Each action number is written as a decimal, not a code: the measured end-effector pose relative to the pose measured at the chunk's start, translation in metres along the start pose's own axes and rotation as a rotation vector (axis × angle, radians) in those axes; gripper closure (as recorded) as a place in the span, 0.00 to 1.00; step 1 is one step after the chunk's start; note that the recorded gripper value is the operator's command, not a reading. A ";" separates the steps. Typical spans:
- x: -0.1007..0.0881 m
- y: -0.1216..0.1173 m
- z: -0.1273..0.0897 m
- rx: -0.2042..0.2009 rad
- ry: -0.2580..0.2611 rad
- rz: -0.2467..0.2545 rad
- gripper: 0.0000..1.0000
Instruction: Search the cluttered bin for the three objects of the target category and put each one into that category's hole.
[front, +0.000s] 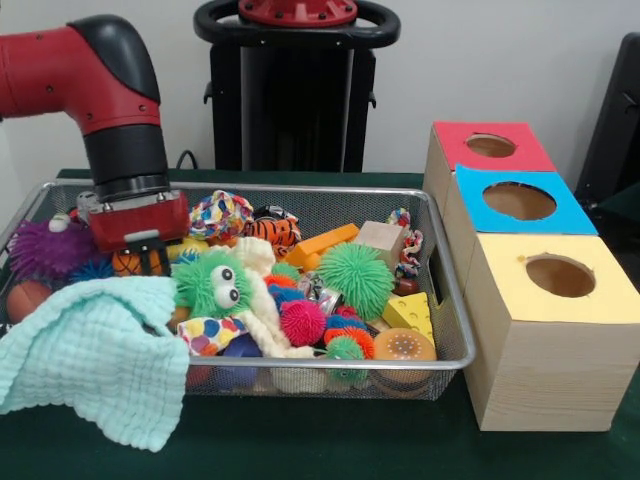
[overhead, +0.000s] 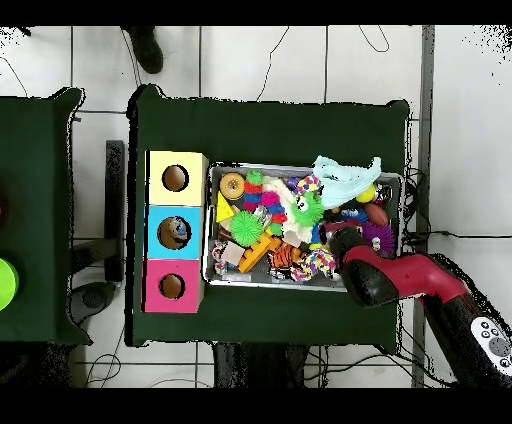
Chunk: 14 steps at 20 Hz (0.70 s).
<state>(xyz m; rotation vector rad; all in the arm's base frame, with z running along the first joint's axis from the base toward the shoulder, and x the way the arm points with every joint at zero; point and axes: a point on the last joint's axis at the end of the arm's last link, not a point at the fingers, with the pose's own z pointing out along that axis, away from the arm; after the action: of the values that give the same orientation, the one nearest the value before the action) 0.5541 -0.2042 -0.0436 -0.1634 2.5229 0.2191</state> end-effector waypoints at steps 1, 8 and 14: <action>0.001 0.002 0.000 -0.005 0.001 0.000 1.00; -0.005 0.025 0.000 -0.020 0.025 -0.062 1.00; -0.001 0.043 0.000 0.024 0.123 -0.214 1.00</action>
<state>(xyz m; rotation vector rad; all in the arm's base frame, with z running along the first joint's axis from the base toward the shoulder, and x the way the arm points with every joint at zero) 0.5478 -0.1620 -0.0374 -0.4476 2.6036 0.0958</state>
